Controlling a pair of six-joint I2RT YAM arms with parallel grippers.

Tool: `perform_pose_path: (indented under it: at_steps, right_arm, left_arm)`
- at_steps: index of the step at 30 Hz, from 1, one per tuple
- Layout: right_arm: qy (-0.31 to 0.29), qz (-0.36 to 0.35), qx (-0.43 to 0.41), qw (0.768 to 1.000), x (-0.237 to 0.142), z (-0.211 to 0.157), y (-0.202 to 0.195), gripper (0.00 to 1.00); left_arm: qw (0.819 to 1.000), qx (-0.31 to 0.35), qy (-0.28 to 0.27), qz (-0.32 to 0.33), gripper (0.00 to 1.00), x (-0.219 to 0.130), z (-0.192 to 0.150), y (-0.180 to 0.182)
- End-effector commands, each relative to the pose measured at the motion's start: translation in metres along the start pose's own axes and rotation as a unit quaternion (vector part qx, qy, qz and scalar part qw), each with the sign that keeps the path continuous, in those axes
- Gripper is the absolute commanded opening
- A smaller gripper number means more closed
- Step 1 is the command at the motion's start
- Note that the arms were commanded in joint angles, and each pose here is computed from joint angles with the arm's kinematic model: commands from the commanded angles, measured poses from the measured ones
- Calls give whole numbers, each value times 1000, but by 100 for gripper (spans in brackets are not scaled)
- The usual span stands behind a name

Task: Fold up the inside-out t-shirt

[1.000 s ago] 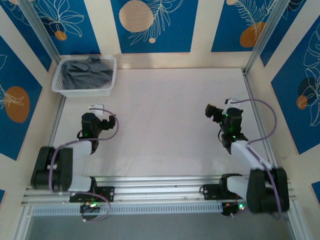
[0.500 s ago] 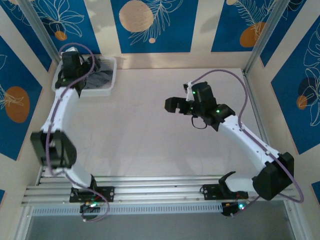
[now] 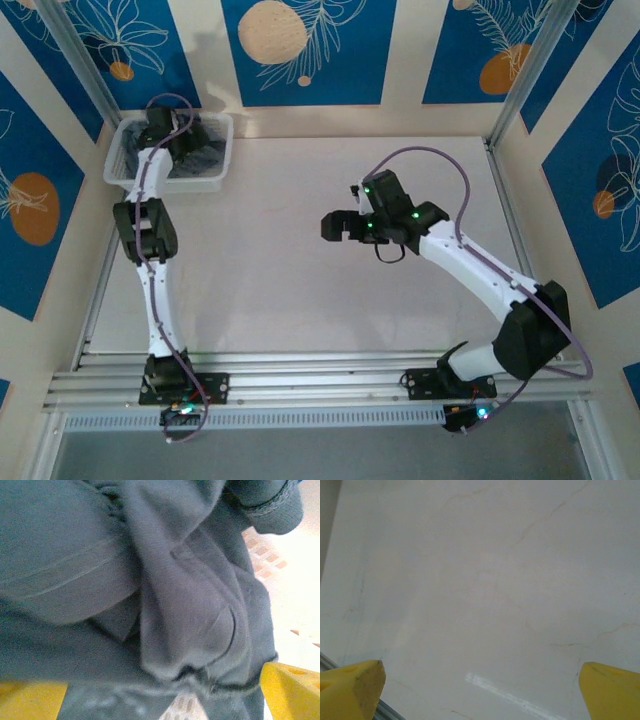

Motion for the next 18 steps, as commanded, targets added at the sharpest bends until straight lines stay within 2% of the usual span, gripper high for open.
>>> perform_pose_path:
  at_steps: [1,2,3,4,7,12,14,18]
  right_arm:
    - [26,5,-20,999,-3,-6,13,100]
    - [25,1,-22,999,-2,-6,14,100]
    - [23,-3,-22,999,-2,-6,15,100]
    - [20,-3,-23,1000,-3,-6,17,100]
    - [8,-1,-24,1000,-5,-3,20,100]
    - [-21,9,-24,999,-15,5,25,100]
    - [-41,12,-20,999,-19,8,24,100]
    - [-78,16,-7,997,-27,15,21,100]
  left_arm:
    - [996,8,-56,-67,70,-3,34,-22]
    - [995,12,-61,-80,39,-7,39,-27]
    - [993,17,-65,-93,13,-12,42,-32]
    - [992,17,-67,-108,0,-22,48,-40]
    - [982,15,-86,-165,0,-79,78,-76]
    - [956,20,-142,-254,0,-231,126,-148]
    - [946,47,-164,-275,0,-297,127,-182]
    - [924,114,-196,-309,0,-397,103,-240]
Point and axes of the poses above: each hand's point on the last joint's axis, 136 mm out from that joint toward the fingers, its own x axis out along the fingers, its own y axis along the line the jaws close on, z = x × y, the point moved 1 cm from there along -x, back along the fingers, and after that the axes turned 8 degrees about x, right-handed, at the moved point
